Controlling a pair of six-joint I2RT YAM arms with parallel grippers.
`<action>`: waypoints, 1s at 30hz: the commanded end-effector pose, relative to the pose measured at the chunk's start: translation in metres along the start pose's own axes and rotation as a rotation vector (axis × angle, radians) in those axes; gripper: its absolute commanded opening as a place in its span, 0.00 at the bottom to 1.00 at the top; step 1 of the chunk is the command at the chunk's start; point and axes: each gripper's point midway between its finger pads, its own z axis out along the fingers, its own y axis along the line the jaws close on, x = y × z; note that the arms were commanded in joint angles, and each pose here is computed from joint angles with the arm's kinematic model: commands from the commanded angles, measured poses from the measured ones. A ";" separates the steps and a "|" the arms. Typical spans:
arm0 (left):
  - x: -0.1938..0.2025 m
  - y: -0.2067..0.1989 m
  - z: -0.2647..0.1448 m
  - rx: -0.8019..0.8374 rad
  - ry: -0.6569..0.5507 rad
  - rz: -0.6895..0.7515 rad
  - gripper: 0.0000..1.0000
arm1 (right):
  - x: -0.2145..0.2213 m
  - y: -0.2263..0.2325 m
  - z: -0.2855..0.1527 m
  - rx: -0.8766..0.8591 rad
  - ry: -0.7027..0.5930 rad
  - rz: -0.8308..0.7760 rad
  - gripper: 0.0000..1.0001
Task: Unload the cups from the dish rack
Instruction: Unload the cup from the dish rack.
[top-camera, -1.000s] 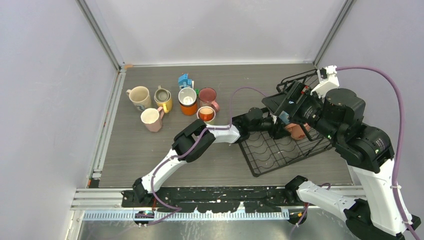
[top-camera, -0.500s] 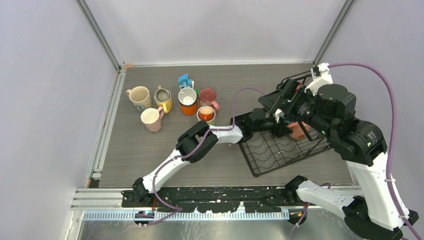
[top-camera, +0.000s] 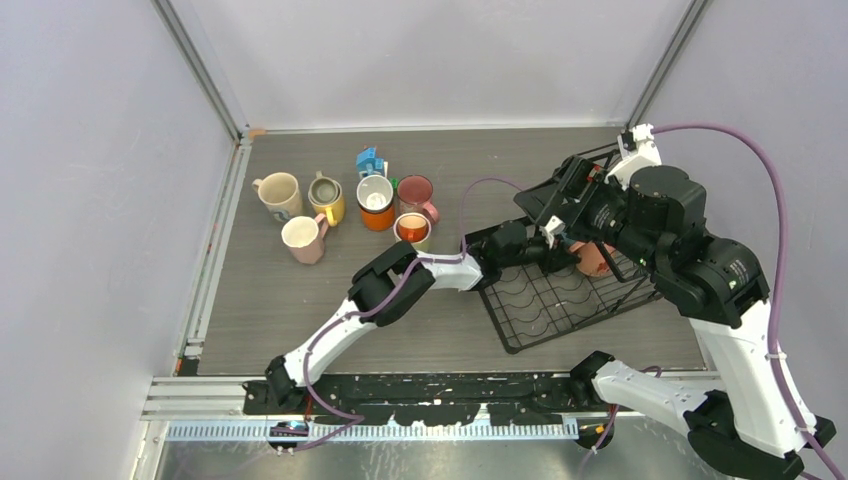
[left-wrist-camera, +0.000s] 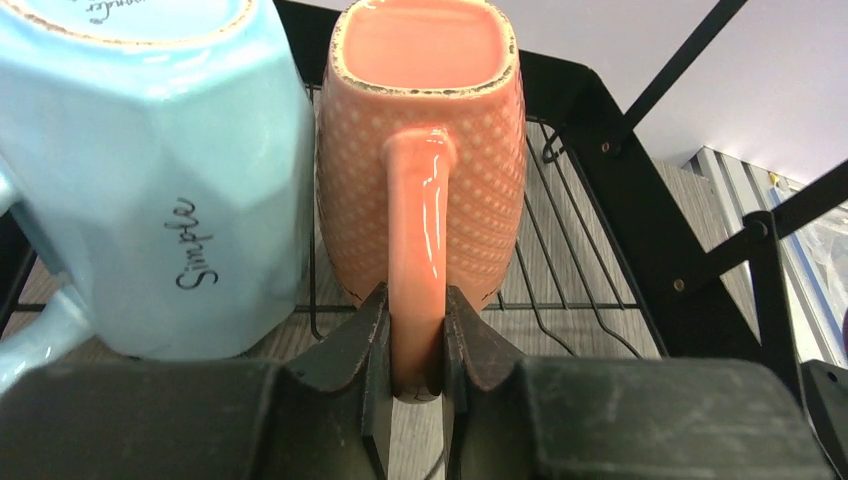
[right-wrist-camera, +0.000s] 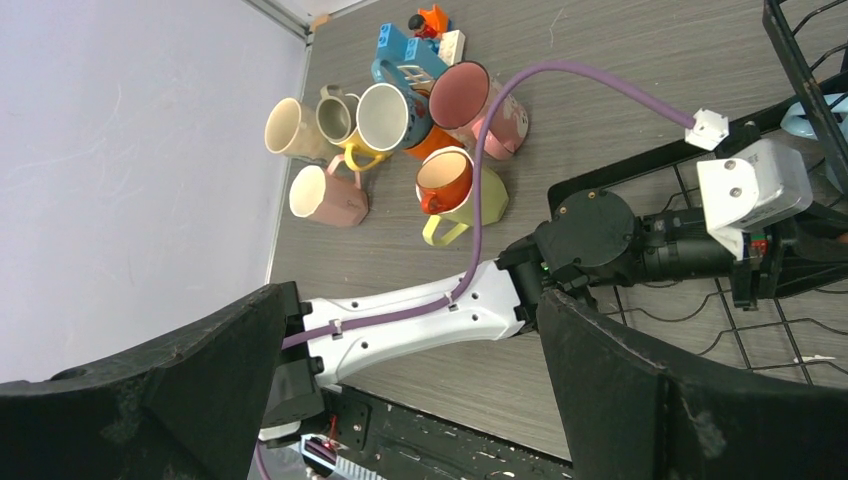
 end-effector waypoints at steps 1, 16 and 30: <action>-0.044 -0.032 -0.008 0.045 -0.073 0.032 0.00 | -0.008 0.005 0.003 -0.018 -0.032 -0.004 1.00; -0.077 -0.054 -0.064 -0.008 -0.094 0.058 0.00 | -0.018 0.005 0.010 0.012 -0.066 -0.013 1.00; -0.114 -0.040 -0.126 -0.197 -0.169 -0.008 0.00 | -0.018 0.004 0.022 0.032 -0.066 -0.006 1.00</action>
